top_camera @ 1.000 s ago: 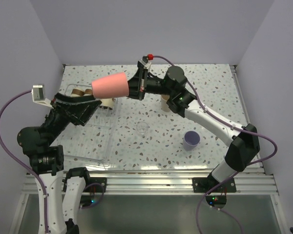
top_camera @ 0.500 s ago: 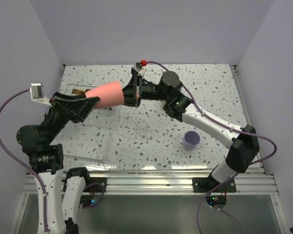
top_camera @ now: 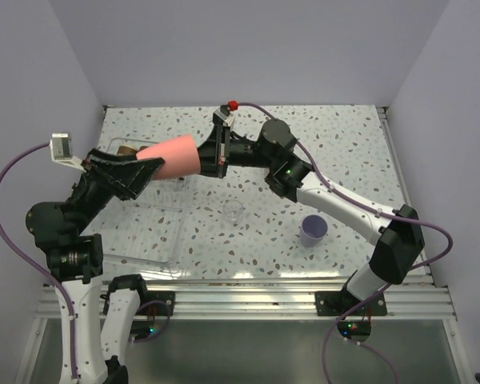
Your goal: Load the cups into the dish rack
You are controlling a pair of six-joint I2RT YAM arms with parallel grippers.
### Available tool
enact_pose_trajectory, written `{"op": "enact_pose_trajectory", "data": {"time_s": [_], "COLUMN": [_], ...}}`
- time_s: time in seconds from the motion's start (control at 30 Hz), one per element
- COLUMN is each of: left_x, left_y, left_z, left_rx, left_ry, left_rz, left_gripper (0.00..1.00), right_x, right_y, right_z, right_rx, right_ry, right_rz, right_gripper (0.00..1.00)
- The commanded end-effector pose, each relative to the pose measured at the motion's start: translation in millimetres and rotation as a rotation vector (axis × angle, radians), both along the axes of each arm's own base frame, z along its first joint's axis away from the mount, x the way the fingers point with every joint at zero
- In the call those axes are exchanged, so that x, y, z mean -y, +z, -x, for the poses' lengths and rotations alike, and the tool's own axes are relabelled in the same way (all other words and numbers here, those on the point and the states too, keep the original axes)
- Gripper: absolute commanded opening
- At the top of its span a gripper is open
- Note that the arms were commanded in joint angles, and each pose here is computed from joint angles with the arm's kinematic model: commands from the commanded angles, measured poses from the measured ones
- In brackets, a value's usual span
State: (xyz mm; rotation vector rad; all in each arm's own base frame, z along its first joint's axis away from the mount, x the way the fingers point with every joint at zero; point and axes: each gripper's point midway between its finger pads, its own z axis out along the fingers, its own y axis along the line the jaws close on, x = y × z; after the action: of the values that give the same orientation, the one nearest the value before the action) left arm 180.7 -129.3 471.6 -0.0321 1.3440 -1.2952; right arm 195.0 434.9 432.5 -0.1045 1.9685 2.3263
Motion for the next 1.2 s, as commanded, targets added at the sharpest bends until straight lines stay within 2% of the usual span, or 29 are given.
{"op": "enact_pose_trajectory", "data": {"time_s": [0.0,0.03,0.07,0.13,0.27,0.37,0.4,0.47,0.5,0.57,0.6,0.83,1.0,1.17], "left_x": [4,3,3,4,4,-1,-3,-11,-15,-25,-28,-65,-104,-133], "left_y": [12,13,12,13,14,6,2,-11,-14,-24,-29,-88,-148,-179], "left_z": [9,9,9,9,10,-2,-6,-21,-21,-35,-34,-58,-65,-69], "left_rx": [0.038,0.039,0.038,0.037,0.028,-0.024,-0.056,-0.136,-0.187,-0.224,-0.265,-0.507,-0.729,-0.819], "left_ry": [-0.021,-0.02,-0.02,-0.02,-0.021,0.019,0.037,0.104,0.13,0.196,0.216,0.385,0.536,0.632], "left_rz": [-0.017,-0.017,-0.017,-0.016,-0.02,-0.046,-0.059,-0.114,-0.131,-0.187,-0.204,-0.376,-0.536,-0.67], "left_gripper": [0.68,0.61,0.45,0.36,0.0,0.0,0.0,0.0,0.0,0.0,0.0,0.0,0.0,0.0], "right_x": [3,3,3,3,1,-2,-1,1,6,15,20,95,128,137], "right_y": [24,23,23,20,17,10,8,-3,3,-25,-31,-104,-125,-136], "right_z": [2,3,2,1,-2,-3,-2,-3,-1,-8,-10,-26,-24,-18], "right_rx": [0.064,0.062,0.063,0.056,0.052,0.058,0.069,0.113,0.149,0.197,0.217,0.307,0.358,0.382], "right_ry": [-0.02,-0.018,-0.021,-0.029,-0.035,-0.031,-0.03,-0.043,-0.056,-0.095,-0.11,-0.206,-0.233,-0.207], "right_rz": [-0.07,-0.067,-0.069,-0.065,-0.061,-0.032,-0.02,0.062,0.079,0.225,0.272,0.706,0.849,0.895], "right_gripper": [0.0,0.0,0.0,0.0,0.0,0.0,0.22,0.48,0.66,0.79,0.89,0.93,0.93,0.93]}}
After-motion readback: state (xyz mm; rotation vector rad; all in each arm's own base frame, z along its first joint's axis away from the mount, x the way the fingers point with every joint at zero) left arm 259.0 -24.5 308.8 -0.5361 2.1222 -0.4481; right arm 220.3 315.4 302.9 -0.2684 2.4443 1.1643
